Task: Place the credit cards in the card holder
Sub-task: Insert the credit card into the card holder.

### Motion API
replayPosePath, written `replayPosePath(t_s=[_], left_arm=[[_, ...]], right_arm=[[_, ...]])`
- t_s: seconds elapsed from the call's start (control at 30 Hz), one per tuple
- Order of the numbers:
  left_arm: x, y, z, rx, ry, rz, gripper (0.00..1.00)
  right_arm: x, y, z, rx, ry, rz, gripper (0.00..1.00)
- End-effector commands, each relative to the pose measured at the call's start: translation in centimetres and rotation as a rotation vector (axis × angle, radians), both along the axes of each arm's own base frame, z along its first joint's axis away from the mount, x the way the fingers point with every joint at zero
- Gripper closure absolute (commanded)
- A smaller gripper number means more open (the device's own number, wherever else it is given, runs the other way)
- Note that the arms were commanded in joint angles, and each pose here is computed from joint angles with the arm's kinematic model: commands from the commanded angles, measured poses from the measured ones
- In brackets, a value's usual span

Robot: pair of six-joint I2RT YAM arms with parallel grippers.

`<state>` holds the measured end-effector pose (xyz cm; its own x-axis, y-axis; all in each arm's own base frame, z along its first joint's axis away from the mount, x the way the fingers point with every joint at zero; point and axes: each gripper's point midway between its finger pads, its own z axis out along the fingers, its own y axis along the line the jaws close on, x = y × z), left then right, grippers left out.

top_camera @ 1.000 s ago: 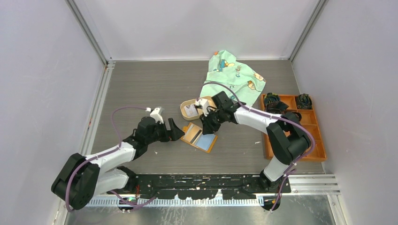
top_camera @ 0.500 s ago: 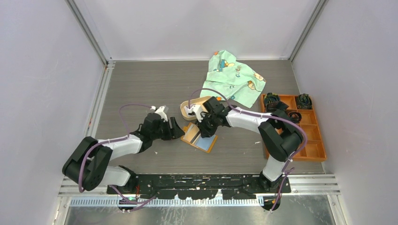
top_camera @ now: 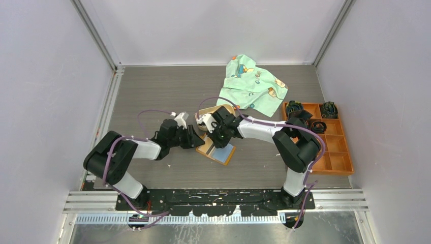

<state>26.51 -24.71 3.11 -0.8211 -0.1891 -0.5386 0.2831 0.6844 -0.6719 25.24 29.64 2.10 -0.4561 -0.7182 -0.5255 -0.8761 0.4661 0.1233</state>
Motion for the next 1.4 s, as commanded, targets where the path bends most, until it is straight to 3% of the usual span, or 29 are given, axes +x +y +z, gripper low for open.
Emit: replayPosePath(t_s=[0.0, 0.23, 0.63, 1.03, 1.37], left_arm=[[-1.9, -0.6, -1.0, -0.051, 0.072, -0.052, 0.62], [-3.8, -1.0, -1.8, -0.047, 0.113, -0.065, 0.65], [-4.7, 0.1, -2.1, -0.011, 0.137, 0.024, 0.67], [-5.2, -0.2, -1.5, 0.02, 0.114, 0.018, 0.68], [-5.4, -1.4, -2.2, 0.018, 0.127, -0.019, 0.68]], right_arm=[[1.5, 1.1, 0.4, 0.014, -0.045, -0.04, 0.87], [1.6, 1.7, 1.8, 0.067, -0.064, -0.037, 0.86], [0.8, 1.3, 6.0, 0.212, 0.033, -0.018, 0.83], [2.0, -1.9, 1.7, -0.013, 0.073, -0.098, 0.84], [1.9, -0.1, 0.4, 0.041, 0.136, -0.152, 0.85]])
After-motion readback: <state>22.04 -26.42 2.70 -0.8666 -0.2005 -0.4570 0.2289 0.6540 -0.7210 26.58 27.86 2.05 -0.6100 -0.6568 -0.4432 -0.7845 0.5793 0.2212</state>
